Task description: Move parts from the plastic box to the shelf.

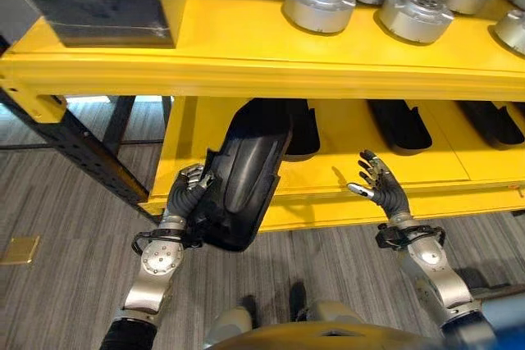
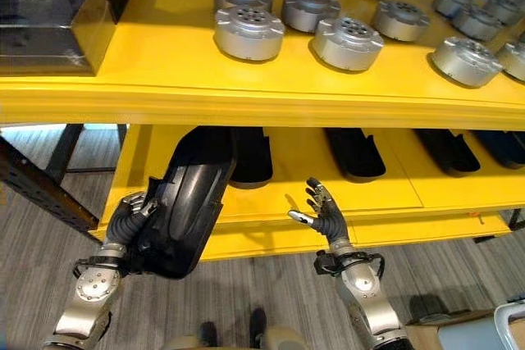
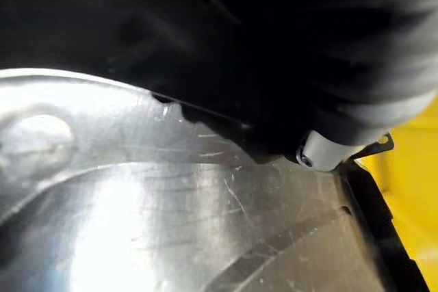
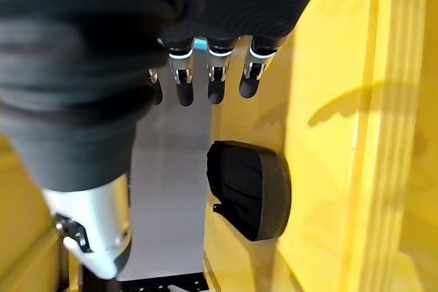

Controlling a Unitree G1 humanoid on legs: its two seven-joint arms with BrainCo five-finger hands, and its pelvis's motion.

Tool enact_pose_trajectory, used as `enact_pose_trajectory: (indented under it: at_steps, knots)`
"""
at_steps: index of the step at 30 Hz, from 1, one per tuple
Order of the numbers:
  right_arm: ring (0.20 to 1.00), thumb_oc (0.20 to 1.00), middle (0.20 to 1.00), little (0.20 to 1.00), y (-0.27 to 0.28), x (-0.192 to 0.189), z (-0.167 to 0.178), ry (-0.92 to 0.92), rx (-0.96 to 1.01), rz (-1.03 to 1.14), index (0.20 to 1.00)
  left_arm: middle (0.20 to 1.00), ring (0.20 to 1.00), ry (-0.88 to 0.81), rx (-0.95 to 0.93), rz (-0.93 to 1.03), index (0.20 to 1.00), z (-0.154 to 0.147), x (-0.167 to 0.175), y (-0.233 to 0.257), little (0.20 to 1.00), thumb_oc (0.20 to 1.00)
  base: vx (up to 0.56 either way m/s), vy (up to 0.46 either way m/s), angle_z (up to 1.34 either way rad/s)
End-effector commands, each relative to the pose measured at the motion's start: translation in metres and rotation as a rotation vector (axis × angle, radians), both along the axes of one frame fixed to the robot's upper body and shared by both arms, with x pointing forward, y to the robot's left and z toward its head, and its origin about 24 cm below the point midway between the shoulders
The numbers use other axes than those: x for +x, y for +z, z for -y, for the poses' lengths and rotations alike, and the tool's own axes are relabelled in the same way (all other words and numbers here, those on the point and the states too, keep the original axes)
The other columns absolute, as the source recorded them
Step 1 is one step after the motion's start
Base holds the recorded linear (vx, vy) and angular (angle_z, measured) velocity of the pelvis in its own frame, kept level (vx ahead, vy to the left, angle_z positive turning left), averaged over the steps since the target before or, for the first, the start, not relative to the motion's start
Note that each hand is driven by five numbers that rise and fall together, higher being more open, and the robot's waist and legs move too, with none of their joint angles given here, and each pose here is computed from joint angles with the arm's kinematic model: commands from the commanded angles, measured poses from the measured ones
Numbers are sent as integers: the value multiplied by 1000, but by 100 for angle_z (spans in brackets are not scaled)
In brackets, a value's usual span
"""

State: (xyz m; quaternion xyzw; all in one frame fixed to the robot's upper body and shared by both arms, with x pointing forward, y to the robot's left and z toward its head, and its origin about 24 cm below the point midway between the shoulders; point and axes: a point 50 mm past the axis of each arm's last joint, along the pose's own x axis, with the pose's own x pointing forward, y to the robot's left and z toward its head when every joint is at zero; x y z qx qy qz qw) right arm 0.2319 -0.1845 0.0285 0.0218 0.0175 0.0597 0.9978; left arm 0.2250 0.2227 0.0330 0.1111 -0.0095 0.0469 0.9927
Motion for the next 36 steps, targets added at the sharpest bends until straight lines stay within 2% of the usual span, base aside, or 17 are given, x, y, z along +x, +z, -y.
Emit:
enact_pose_trajectory:
  at_steps: [1,7,13,18,36]
  knots:
    - [1000,1000,1000,1000,17,2,14,-41,-15,99,1000,200,200,-31,-50,250,200,5,10,46,200,200,14,116,25]
    - [1000,1000,1000,1000,12,-1,17,-60,-22,75,1000,200,200,6,-75,264,200,4,12,47,200,200,71,209,13]
    - [1000,1000,1000,1000,15,4,14,-72,3,89,1000,200,200,-80,-116,313,200,19,22,60,200,200,137,230,-10]
    - [1000,1000,1000,1000,16,8,-2,-41,52,95,1000,200,200,-150,-125,424,200,33,35,88,200,200,69,152,-13]
    - [1000,1000,1000,1000,10,-4,-17,33,66,62,1000,200,200,-299,-260,550,200,81,50,123,200,200,30,-7,-6]
